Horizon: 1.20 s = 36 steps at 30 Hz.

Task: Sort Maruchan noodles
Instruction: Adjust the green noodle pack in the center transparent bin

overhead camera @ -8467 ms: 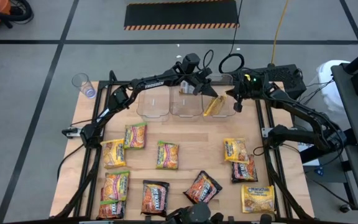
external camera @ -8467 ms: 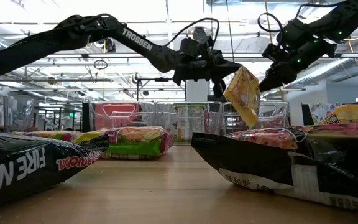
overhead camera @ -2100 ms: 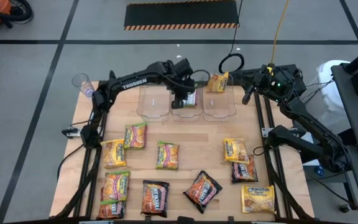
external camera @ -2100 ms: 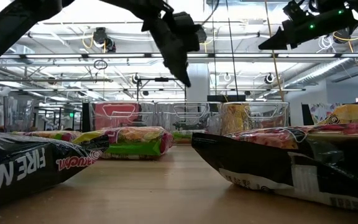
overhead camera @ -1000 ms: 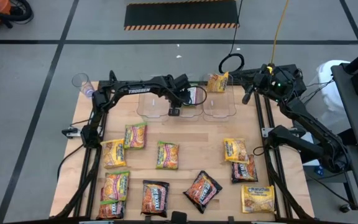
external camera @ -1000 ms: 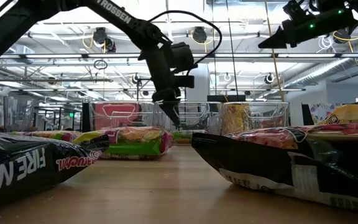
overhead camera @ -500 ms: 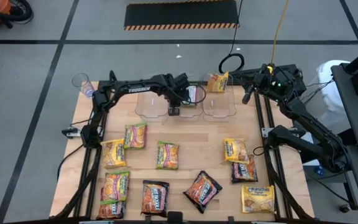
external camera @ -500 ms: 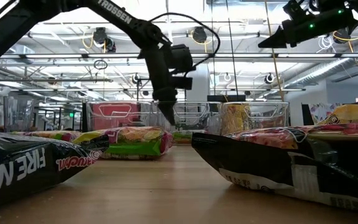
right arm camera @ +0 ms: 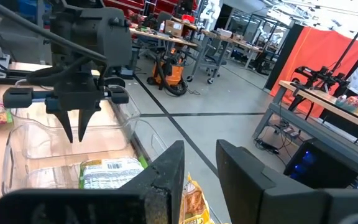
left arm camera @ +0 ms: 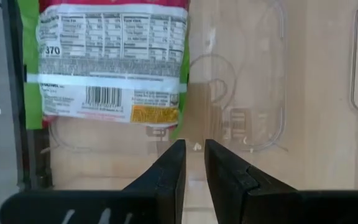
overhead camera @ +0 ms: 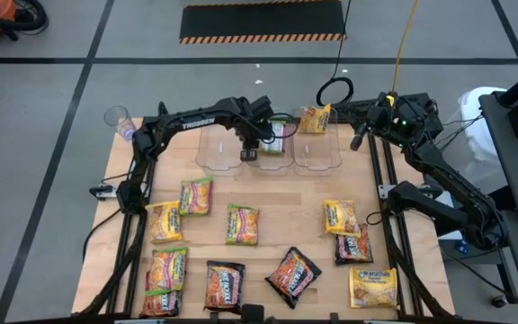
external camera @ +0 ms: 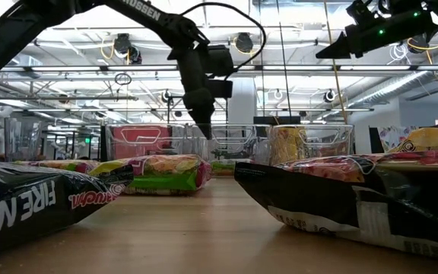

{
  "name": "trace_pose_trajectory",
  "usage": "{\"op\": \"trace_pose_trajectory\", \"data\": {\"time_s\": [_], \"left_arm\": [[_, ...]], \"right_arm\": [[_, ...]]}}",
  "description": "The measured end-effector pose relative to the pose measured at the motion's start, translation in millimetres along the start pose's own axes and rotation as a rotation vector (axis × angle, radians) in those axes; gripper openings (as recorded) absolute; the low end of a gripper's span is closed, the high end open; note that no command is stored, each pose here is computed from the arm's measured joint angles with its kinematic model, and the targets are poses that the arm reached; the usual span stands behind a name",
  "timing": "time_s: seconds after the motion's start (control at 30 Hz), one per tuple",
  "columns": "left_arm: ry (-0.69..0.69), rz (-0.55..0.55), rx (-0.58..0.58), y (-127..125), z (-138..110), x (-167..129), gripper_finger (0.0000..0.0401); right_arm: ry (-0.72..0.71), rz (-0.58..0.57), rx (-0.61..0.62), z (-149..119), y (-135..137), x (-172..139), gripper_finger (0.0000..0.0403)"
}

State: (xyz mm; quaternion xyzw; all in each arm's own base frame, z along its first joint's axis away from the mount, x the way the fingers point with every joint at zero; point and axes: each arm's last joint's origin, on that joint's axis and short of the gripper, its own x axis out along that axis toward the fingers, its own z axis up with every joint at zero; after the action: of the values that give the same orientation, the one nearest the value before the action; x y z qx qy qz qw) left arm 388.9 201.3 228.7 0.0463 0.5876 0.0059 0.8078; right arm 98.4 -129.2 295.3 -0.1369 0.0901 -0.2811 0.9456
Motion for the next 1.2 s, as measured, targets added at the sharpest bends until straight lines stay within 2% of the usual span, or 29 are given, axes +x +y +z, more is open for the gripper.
{"op": "trace_pose_trajectory", "data": {"time_s": [0.4, 0.8, 1.03, 1.2], "left_arm": [[0.006, -0.005, 0.006, 1, 0, 2, 0.0067], [-0.125, 0.017, -0.05, 14, 12, -14, 0.0065], [-0.156, 0.031, -0.069, 15, 15, -15, 0.0033], [-0.288, 0.105, -0.134, 22, 28, -18, 0.0011]], "right_arm": [[0.0, 0.0, -0.002, 0, 0, 0, 0.0089], [0.002, -0.004, -0.002, 0, 0, 0, 0.0089], [0.001, -0.004, -0.002, 0, 0, 0, 0.0089], [0.002, -0.004, -0.001, 0, 0, 0, 0.0089]]}}
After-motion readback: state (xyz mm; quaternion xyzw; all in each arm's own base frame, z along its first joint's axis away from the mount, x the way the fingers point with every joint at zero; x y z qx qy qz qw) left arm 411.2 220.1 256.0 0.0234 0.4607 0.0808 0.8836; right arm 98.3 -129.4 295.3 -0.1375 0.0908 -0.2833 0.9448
